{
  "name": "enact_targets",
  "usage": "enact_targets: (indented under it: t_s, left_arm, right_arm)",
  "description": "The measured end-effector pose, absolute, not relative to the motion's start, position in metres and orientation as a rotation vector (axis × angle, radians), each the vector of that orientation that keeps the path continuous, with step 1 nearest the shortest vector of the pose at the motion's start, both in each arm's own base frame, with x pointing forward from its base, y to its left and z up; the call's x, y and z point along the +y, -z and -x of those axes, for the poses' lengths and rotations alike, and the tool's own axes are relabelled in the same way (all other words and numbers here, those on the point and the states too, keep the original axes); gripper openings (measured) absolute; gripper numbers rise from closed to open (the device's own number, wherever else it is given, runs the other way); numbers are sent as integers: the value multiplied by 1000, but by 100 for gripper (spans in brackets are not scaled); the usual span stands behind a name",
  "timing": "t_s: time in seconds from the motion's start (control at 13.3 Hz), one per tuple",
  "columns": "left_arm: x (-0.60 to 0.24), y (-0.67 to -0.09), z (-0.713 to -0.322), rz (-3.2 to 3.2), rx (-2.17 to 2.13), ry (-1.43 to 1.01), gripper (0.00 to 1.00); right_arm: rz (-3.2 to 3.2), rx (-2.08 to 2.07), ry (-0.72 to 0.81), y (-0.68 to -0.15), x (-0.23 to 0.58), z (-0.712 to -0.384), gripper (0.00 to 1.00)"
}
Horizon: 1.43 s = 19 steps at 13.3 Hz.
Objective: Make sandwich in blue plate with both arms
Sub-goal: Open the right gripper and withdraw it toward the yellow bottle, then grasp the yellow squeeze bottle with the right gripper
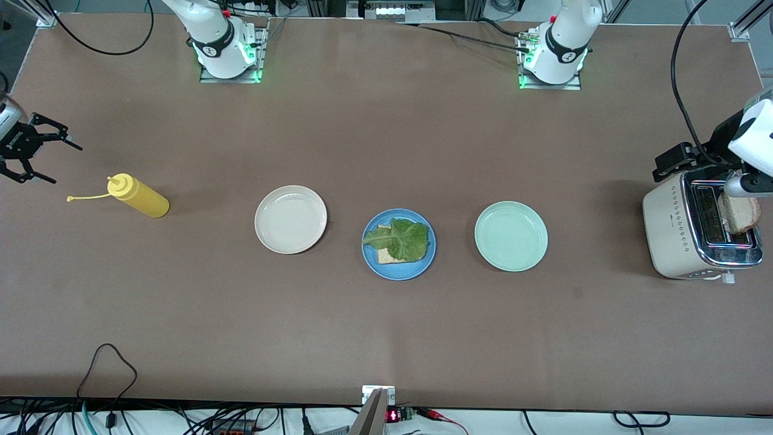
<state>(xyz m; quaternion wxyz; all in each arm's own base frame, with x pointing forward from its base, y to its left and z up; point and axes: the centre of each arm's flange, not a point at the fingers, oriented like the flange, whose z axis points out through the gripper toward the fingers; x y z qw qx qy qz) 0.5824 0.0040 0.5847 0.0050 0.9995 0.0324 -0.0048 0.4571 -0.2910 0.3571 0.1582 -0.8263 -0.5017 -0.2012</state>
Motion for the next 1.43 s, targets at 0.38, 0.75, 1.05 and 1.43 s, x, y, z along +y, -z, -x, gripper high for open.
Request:
enact_targets:
  t_s: [0.38, 0.75, 1.05, 1.43]
  left_arm:
    - [4, -585, -582, -3130, 101, 16, 100]
    - [4, -584, -582, -3130, 100, 17, 100]
    - [4, -584, -582, -3130, 100, 20, 100]
    - [4, -582, -582, -3130, 100, 23, 100]
  right_arm:
    - [2226, -1469, 655, -300, -305, -448, 100]
    - [2156, -1432, 742, -245, -316, -437, 100]
    - [2137, -1381, 783, -211, -312, -443, 100]
    - [2091, -1355, 814, -174, -295, -451, 100]
